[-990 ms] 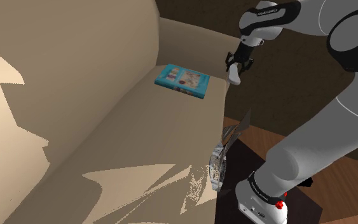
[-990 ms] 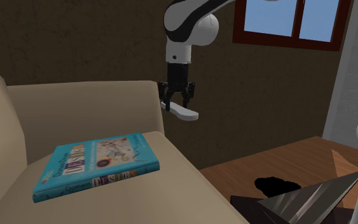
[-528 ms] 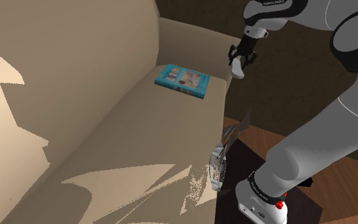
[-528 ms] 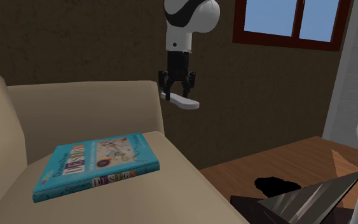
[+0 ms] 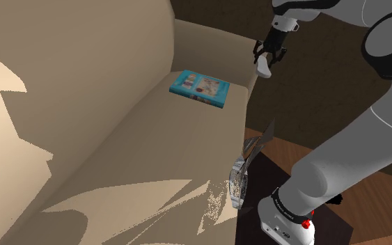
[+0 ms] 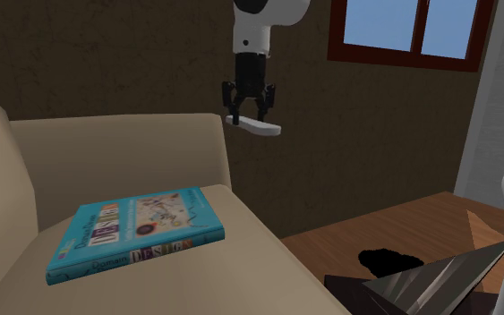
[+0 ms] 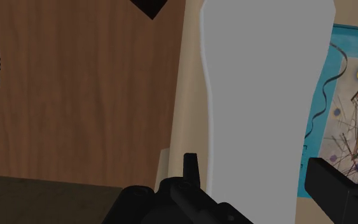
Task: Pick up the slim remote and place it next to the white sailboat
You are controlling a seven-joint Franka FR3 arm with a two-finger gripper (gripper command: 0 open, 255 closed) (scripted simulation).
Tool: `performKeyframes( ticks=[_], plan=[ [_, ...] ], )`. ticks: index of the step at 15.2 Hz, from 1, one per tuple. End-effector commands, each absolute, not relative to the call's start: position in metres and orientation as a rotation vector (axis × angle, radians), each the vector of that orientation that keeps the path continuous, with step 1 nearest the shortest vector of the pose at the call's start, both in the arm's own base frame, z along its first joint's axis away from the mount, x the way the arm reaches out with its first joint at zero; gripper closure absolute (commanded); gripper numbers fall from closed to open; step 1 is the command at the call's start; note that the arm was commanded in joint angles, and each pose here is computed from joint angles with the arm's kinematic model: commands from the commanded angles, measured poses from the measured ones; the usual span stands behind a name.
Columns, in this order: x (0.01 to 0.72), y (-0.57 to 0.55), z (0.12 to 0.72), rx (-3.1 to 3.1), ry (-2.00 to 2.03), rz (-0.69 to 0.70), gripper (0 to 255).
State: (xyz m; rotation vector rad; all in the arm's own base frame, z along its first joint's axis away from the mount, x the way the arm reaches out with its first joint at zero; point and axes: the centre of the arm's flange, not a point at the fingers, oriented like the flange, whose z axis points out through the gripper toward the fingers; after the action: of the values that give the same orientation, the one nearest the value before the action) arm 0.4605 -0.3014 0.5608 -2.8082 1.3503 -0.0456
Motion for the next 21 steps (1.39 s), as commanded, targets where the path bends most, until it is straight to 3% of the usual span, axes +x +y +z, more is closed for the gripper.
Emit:
performKeyframes(
  ticks=[1,21],
  plan=[
    [0.460,-0.301,0.571,-2.808,1.350,-0.045,255],
    [0.460,-0.301,0.677,-2.808,1.350,-0.045,255]
  ],
)
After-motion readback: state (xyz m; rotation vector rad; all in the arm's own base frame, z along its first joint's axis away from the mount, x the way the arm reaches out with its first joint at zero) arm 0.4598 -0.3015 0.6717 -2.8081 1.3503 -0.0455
